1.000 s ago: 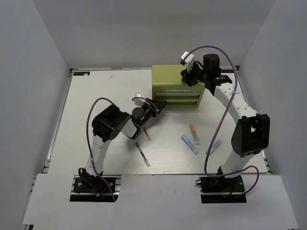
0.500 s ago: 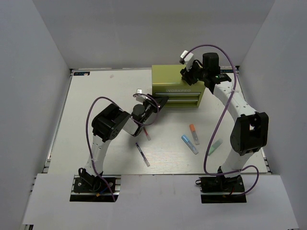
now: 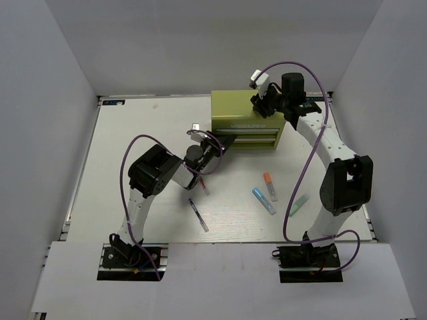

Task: Sort the stationery into containers
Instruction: Open the drawer

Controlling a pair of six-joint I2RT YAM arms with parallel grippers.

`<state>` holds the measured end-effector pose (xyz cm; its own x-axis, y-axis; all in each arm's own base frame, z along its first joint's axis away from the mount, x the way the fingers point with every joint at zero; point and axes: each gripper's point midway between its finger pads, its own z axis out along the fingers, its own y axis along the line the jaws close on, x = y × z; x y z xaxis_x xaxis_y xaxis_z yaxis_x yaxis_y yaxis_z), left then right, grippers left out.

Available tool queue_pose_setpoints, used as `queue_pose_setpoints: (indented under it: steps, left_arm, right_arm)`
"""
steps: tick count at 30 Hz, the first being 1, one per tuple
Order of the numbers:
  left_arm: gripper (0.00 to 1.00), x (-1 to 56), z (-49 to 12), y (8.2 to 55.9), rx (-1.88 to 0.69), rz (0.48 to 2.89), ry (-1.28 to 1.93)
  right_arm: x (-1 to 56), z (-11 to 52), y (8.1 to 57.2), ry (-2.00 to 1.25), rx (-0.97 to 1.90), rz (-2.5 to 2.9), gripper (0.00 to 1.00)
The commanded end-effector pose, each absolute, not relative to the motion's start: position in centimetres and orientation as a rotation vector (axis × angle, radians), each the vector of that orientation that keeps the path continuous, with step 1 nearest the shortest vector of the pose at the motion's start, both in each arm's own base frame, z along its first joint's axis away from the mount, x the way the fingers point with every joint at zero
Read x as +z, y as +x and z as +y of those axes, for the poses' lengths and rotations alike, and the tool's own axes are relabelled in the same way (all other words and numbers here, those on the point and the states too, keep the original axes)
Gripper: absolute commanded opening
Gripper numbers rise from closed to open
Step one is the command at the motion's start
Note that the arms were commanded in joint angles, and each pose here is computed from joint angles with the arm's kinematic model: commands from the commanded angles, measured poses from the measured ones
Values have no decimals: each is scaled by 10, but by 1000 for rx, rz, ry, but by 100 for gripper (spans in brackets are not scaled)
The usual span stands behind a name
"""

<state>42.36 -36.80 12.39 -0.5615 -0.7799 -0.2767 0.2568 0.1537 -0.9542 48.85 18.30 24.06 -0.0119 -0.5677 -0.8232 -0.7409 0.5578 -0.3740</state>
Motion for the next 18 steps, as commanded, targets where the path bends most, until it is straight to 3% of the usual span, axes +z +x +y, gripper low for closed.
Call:
queue_pose_setpoints:
  steps: [1,18]
  left_arm:
    - [50,274,-344,390,-1768,991,-303]
    - [52,281,-333,406,-1732,935,-378]
  right_arm:
    - [242,181,494,-1113,171,1695,49]
    - [238,181,493,-1115,166,1705,49]
